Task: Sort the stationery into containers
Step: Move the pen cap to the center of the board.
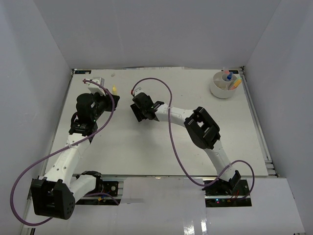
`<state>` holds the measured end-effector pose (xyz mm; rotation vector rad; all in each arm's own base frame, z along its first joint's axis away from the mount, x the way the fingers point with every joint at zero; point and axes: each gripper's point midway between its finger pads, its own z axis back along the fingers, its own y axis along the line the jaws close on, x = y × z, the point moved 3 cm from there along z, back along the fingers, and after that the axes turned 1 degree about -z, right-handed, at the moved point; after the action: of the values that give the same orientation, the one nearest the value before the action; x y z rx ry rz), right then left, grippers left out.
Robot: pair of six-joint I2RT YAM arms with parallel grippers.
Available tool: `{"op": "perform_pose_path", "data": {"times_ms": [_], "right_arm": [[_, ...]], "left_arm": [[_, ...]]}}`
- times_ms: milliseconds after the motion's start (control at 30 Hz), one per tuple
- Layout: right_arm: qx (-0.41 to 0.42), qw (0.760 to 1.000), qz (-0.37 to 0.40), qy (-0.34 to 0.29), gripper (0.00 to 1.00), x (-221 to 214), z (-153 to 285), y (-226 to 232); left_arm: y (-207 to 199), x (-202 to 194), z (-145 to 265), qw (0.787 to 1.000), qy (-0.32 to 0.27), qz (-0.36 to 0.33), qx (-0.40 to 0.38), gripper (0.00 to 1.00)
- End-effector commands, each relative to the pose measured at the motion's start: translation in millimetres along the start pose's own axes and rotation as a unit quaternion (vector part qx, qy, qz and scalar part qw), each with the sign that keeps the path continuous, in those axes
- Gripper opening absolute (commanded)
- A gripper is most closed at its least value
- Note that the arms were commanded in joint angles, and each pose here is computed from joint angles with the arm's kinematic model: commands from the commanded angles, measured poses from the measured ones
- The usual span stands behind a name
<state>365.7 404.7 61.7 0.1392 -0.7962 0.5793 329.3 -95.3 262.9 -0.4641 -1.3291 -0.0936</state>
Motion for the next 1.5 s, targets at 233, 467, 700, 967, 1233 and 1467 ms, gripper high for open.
{"op": "perform_pose_path", "data": {"times_ms": [233, 467, 700, 967, 1233, 1467], "right_arm": [[-0.019, 0.999, -0.039, -0.017, 0.61, 14, -22, -16], [-0.011, 0.999, -0.041, -0.010, 0.38, -7, 0, -22], [0.036, 0.999, -0.034, -0.002, 0.30, -48, 66, -32], [0.058, 0.997, -0.018, 0.051, 0.43, -118, 106, -45], [0.071, 0.992, 0.003, 0.105, 0.56, -138, 127, -49], [0.048, 0.992, 0.021, 0.113, 0.60, -110, 131, -54]], "left_arm": [[-4, 14, 8, 1.000, -0.022, -0.012, -0.003, 0.11], [-5, 13, 6, 1.000, -0.020, -0.011, -0.011, 0.12], [-12, 9, 5, 0.999, -0.013, -0.007, -0.037, 0.12], [-20, 4, 2, 0.998, -0.005, -0.004, -0.068, 0.13], [-21, 0, 0, 0.997, 0.004, 0.001, -0.075, 0.13], [-21, 1, 0, 0.997, 0.005, 0.001, -0.074, 0.13]]}}
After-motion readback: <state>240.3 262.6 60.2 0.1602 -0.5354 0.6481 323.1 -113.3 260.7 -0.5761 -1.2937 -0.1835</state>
